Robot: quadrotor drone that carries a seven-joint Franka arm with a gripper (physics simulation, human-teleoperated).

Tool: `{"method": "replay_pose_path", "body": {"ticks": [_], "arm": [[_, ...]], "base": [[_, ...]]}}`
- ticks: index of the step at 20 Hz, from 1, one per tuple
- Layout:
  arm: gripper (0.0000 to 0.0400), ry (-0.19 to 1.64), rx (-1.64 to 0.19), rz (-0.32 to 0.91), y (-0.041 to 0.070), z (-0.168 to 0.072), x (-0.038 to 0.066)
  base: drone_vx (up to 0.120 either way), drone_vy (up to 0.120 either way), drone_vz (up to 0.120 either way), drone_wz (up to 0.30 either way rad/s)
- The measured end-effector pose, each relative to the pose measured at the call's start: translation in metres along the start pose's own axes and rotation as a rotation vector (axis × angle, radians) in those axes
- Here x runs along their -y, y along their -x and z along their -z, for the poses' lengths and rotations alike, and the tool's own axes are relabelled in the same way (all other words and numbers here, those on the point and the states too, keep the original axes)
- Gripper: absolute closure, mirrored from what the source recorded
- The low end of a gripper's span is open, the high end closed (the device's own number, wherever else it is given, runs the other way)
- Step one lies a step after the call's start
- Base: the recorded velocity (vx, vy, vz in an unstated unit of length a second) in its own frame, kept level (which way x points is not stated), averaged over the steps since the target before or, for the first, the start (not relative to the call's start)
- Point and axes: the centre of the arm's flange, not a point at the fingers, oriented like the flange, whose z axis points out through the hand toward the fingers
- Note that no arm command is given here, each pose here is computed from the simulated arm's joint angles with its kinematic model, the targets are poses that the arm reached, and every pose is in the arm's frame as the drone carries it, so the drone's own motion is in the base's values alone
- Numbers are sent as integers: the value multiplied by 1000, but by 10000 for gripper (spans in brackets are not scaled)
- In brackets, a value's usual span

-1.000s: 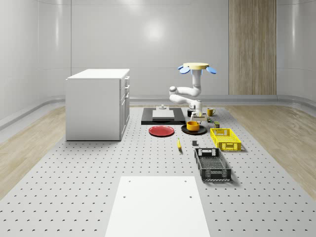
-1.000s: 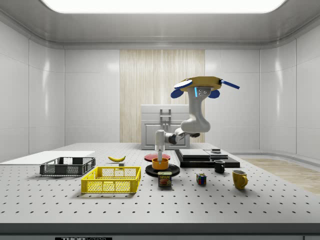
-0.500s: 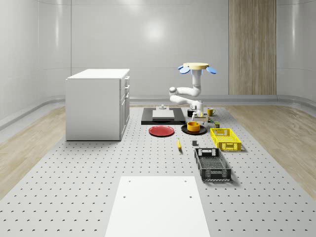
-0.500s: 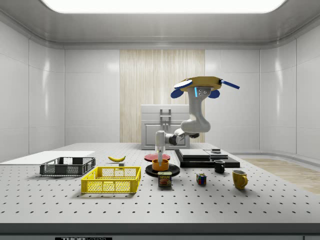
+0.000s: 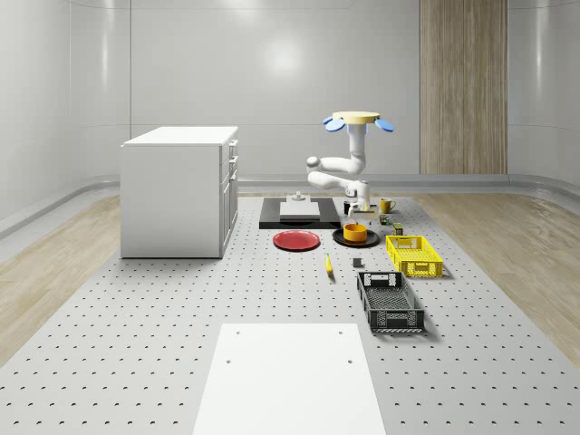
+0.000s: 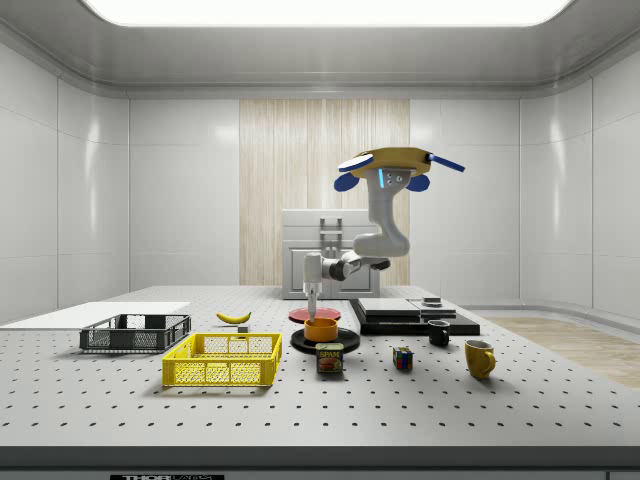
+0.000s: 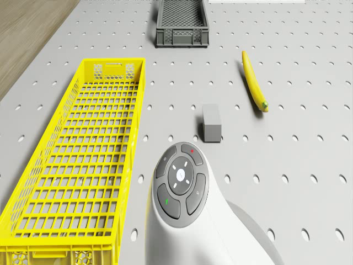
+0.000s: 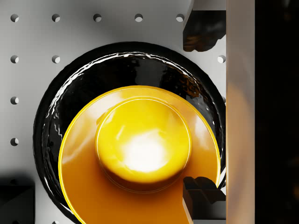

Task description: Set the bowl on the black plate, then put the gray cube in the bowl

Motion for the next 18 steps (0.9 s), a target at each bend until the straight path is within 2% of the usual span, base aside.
{"method": "replay_pose_path", "body": {"ticks": [8,12,15,16,18], "arm": [[0,0,0,0,0,0,0],[0,0,0,0,0,0,0],[0,0,0,0,0,0,0],[0,0,0,0,0,0,0],[0,0,0,0,0,0,0]], "base": [[120,-120,0,0],[120,0,-10,0],[120,0,-120,0],[120,0,0,0],[120,-100,0,0]]}}
